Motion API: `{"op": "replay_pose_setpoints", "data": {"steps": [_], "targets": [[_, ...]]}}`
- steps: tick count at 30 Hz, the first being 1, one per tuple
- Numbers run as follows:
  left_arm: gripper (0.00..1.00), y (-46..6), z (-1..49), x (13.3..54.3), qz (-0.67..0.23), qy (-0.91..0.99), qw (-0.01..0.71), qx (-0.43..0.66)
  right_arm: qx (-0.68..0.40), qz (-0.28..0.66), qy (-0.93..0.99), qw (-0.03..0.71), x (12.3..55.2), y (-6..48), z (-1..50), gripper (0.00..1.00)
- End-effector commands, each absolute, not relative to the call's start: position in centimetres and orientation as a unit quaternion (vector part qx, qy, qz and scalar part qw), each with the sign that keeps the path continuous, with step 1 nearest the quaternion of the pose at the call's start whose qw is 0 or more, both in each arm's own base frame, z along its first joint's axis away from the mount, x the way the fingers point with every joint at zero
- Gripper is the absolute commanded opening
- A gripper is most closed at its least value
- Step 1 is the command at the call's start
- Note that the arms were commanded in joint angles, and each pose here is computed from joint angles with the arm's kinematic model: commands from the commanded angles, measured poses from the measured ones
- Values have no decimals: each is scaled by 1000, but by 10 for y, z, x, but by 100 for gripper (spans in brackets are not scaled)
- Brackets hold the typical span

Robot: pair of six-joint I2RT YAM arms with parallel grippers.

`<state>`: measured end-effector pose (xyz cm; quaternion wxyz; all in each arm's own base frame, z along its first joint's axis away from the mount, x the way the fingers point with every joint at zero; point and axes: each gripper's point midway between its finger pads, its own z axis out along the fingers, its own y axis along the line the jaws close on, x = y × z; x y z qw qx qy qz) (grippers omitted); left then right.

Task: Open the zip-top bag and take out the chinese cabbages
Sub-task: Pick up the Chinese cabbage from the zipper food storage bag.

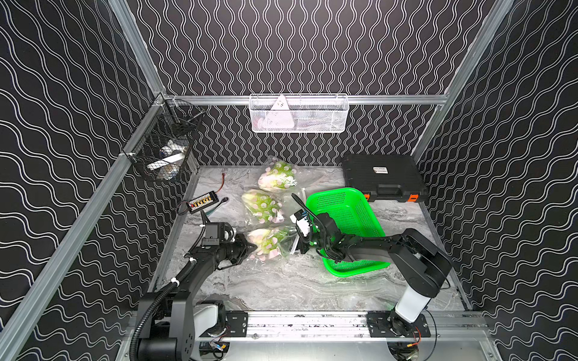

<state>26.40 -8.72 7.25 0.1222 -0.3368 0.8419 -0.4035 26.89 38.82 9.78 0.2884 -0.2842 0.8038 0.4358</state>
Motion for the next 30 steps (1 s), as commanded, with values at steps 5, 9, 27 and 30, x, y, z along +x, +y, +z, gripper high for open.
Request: {"op": "replay_pose_setpoints", "data": {"steps": [5,9,27,30], "targets": [[0,-83,72,262,-387,850,125,-334,-275,444,821,229,264,397,82,71],[0,-82,69,261,-382,852,124,-335,-281,456,817,214,262,408,78,62],[0,-82,57,258,-373,858,108,-337,-307,432,823,207,252,391,56,30],[0,-82,57,258,-374,857,106,-338,-298,449,815,211,256,390,59,28]]}}
